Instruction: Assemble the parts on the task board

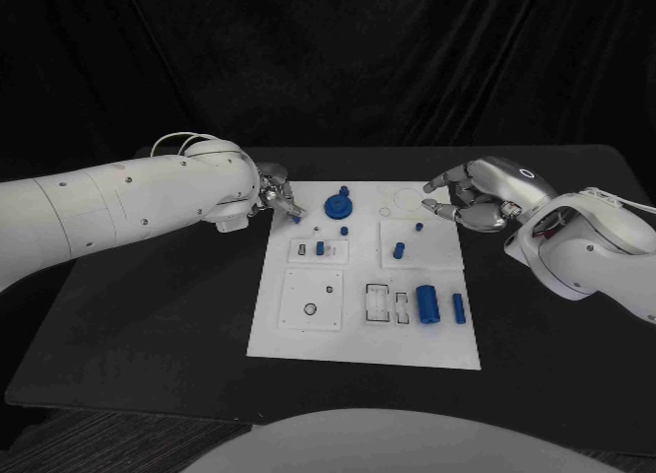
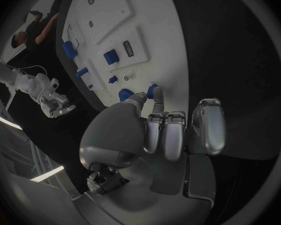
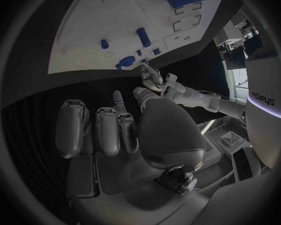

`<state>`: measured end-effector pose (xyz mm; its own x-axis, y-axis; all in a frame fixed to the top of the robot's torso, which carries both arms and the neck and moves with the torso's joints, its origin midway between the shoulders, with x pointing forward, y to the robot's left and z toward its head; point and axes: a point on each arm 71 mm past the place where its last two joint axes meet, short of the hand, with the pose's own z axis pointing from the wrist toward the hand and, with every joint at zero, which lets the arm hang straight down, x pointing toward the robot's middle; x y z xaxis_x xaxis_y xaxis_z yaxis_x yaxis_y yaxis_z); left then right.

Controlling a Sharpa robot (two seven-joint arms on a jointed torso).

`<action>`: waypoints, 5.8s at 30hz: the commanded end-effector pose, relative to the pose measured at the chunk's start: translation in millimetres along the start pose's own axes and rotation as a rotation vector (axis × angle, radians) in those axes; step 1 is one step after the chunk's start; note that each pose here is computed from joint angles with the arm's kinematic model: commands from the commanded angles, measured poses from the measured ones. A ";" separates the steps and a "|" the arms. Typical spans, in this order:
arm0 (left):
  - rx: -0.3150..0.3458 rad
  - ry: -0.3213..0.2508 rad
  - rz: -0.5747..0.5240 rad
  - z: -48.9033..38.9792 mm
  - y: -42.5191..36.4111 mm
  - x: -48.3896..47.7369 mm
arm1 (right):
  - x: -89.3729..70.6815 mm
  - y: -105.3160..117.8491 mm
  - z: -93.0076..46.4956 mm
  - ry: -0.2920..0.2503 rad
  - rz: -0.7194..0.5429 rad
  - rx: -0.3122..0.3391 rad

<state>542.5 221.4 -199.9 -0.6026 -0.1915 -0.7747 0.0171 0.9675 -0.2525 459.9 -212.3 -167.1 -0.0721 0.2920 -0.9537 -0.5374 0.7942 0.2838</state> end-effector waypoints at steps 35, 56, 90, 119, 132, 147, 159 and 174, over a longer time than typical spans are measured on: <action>0.063 -0.036 -0.084 -49.0 -4.6 21.0 | 3.7 -1.3 -1.8 0.015 -0.002 0.018; 0.081 0.001 -0.080 -53.4 -9.3 35.6 | 5.5 -0.6 -1.6 0.021 0.000 0.019; 0.077 0.044 -0.081 -46.3 -6.1 53.5 | 6.2 -1.1 -2.1 0.022 0.001 0.019; 0.070 0.073 -0.065 -45.5 -5.7 56.1 | 8.0 -0.9 -1.8 0.025 0.002 0.019; 0.066 0.075 -0.065 -44.8 -4.7 55.8 | 8.8 -1.2 -1.7 0.027 0.002 0.019; 0.107 0.035 -0.087 -46.3 -7.2 53.5 | 9.5 -1.5 -1.8 0.029 0.002 0.019; 0.132 -0.031 -0.113 -50.8 -6.3 49.9 | 9.3 -2.5 -2.4 0.029 0.002 0.024; 0.159 -0.118 -0.089 -57.3 -6.3 46.9 | 9.5 -2.7 -2.5 0.028 0.002 0.025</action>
<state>468.5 217.9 -203.3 -0.5398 -0.3067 -0.7839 0.0680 0.9123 -0.4038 458.6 -212.2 -175.9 -0.0977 0.2826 -0.9542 -0.5262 0.7992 0.2906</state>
